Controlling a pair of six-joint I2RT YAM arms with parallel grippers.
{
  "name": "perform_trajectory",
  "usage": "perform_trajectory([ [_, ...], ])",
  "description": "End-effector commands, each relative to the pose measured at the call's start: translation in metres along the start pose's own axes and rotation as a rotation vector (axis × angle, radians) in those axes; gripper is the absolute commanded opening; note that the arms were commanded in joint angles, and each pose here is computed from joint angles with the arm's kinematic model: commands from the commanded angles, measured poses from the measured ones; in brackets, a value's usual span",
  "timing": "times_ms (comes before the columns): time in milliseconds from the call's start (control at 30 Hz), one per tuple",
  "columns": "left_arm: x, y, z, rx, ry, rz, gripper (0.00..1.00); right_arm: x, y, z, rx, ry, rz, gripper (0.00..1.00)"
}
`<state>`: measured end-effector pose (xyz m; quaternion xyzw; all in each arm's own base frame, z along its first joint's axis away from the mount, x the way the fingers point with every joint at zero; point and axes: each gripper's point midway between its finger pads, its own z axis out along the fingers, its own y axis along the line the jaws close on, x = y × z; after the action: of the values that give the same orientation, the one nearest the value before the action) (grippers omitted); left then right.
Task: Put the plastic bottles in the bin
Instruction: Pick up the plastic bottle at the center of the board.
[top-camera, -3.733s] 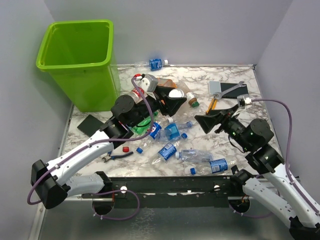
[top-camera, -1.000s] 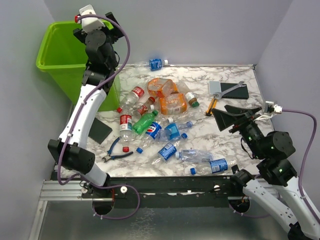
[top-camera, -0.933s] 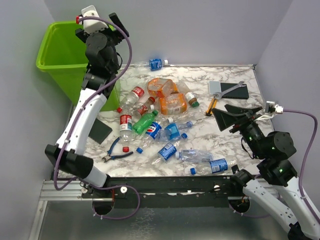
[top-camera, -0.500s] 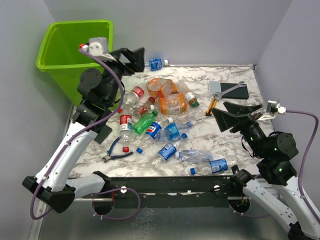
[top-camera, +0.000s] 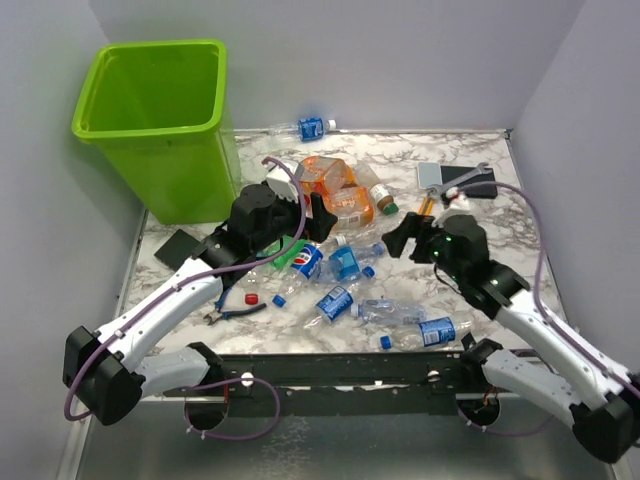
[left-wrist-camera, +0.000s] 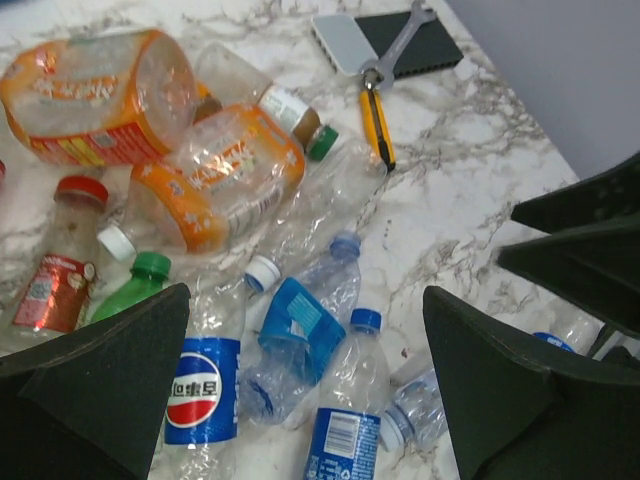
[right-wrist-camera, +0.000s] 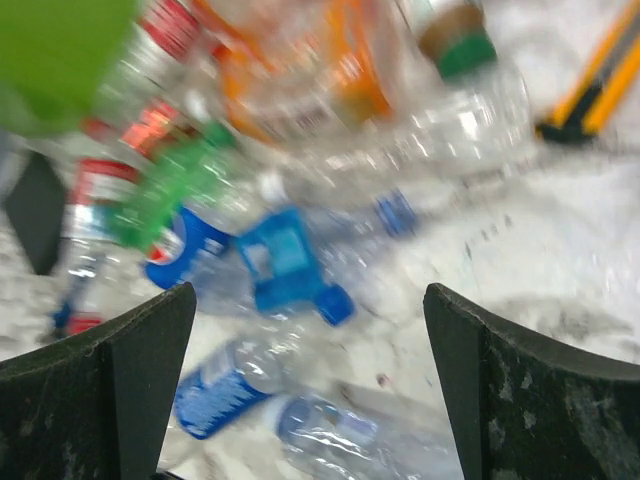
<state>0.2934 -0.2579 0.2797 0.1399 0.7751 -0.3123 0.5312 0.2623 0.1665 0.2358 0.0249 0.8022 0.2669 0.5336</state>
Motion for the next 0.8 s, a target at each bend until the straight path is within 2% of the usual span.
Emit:
perform_trajectory([
  [0, 0.045, -0.001, -0.003, 0.031, 0.104, -0.044, 0.99, 0.087, -0.063, 0.015, 0.291, 0.303, 0.054, 1.0],
  [100, 0.062, 0.016, -0.004, -0.038, 0.12, -0.04, 0.99, 0.097, -0.068, 0.025, 0.274, 0.278, 0.179, 1.0],
  [333, 0.075, 0.054, -0.016, -0.196, 0.066, 0.026, 0.99, 0.086, -0.087, 0.057, 0.26, 0.162, 0.509, 1.0],
  [433, 0.077, 0.066, -0.02, -0.25, 0.014, -0.015, 0.99, 0.076, -0.084, 0.075, 0.212, 0.116, 0.585, 1.0],
  [533, 0.069, 0.063, -0.023, -0.237, -0.029, -0.032, 0.99, 0.07, -0.085, 0.094, 0.195, 0.097, 0.643, 1.0],
  [767, 0.066, 0.061, -0.029, -0.219, -0.061, -0.043, 0.99, 0.089, -0.114, 0.125, 0.335, 0.131, 0.745, 0.95],
])
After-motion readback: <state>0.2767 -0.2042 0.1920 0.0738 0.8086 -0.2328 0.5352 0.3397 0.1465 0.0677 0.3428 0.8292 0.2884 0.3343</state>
